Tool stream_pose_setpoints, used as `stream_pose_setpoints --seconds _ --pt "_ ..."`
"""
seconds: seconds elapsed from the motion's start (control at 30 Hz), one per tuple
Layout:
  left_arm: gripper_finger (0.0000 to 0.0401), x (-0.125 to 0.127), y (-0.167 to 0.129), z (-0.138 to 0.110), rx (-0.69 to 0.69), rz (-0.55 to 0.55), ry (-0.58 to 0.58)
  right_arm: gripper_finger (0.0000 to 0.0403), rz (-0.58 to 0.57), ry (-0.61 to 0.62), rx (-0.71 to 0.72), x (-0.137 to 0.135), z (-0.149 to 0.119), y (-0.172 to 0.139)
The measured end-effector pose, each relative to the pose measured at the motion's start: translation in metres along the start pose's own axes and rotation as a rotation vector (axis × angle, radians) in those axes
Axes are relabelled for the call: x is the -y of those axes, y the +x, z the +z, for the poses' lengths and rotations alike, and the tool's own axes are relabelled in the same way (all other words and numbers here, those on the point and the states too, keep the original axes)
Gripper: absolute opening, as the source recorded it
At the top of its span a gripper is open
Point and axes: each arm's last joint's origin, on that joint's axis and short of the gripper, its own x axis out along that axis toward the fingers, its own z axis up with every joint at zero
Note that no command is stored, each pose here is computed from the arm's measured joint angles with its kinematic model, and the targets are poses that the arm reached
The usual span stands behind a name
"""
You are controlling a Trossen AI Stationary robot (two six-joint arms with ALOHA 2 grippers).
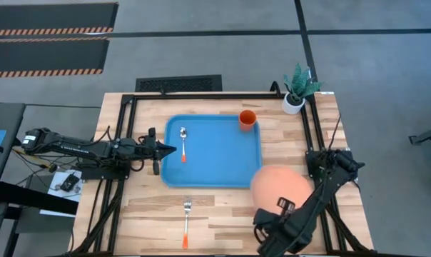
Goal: Pick and place plate/cup/fork/spoon on tray
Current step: Put the orange plate on the blue tray to the right of the orange spoon
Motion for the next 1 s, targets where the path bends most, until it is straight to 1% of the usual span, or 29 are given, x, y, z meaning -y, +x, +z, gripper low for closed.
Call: stream_pose_setpoints --seconds 0.1,0.23,0.3,0.37,0.47,0.6,0.77,1.0 --pt "0.0002 0.0 0.0 0.0 0.0 0.001 0.0 0.0009 -0.003 -0.072 0.104 0.003 0.015 -0.005" --pt "0.0002 0.0 0.0 0.0 0.0 0.001 -0.006 0.0009 0.006 -0.227 0.209 0.002 0.046 0.003" --pt "0.0002 0.0 0.0 0.0 0.0 0.002 -0.007 0.0011 0.017 -0.291 0.264 0.0 0.067 0.01" --pt "0.0002 0.0 0.0 0.0 0.0 0.002 -0.007 0.0011 0.017 -0.37 0.288 0.0 0.084 0.019" --pt "0.0002 0.0 0.0 0.0 -0.002 0.003 -0.007 0.001 -0.01 -0.469 0.289 0.002 0.111 0.037" --pt "0.0002 0.0 0.0 -0.001 -0.007 0.004 -0.005 0.0011 -0.077 -0.561 0.243 0.014 0.138 0.06" --pt "0.0002 0.0 0.001 -0.002 -0.018 0.005 -0.003 0.0011 -0.132 -0.64 0.194 0.031 0.166 0.08" --pt "0.0002 0.0 0.001 -0.001 -0.015 0.005 -0.01 0.0012 -0.177 -0.692 0.139 0.051 0.194 0.106"
